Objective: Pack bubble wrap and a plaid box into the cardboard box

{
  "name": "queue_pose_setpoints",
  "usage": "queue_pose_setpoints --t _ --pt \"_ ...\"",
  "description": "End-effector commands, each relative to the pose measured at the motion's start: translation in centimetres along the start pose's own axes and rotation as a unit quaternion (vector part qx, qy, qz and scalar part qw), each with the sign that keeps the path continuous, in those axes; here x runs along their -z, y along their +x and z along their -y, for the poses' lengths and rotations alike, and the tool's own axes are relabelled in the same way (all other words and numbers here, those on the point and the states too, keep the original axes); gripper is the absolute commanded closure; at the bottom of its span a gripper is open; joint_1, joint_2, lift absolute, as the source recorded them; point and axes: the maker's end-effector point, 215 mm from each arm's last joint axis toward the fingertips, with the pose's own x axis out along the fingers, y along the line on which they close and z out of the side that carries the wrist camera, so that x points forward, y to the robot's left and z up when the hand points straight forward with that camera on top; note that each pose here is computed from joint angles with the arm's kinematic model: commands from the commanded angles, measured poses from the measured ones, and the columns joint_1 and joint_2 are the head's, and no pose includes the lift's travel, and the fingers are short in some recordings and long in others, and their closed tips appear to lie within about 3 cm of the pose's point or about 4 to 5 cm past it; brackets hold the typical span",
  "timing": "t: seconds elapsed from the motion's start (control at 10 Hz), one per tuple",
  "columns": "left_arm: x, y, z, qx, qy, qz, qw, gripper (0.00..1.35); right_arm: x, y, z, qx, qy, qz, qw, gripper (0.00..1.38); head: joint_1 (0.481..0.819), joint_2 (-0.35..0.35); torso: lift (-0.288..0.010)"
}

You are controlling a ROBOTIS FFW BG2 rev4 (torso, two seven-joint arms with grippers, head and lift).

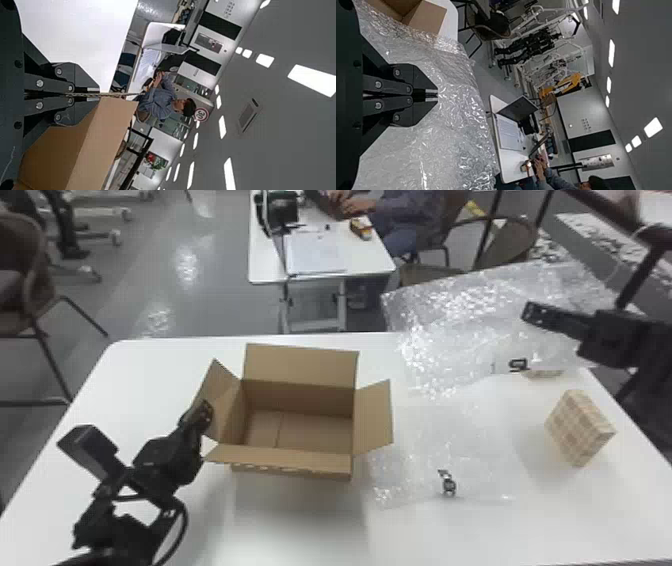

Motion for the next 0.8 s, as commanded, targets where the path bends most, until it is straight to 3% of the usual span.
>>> queue_pose_setpoints --t 0.0,0.3,0.7 --pt "0.2 0.3 0.6 -0.001 -0.003 0.003 1.0 1.21 0.0 2.0 -2.1 -0.038 0.006 0.0 0.999 1.28 0.671 0.004 -0.11" --pt "-0.7 -0.2 0.7 -0.049 0.0 0.045 0.9978 1.21 2.9 7.6 -7.9 -0.126 0.024 -0.03 0.991 1.28 0.663 0.059 -0.11" --pt "-1.4 -1.1 1.6 -0.105 -0.01 0.095 0.9899 1.21 7.7 12.9 -12.2 -0.186 0.039 -0.077 0.979 1.28 0.672 0.162 -0.11"
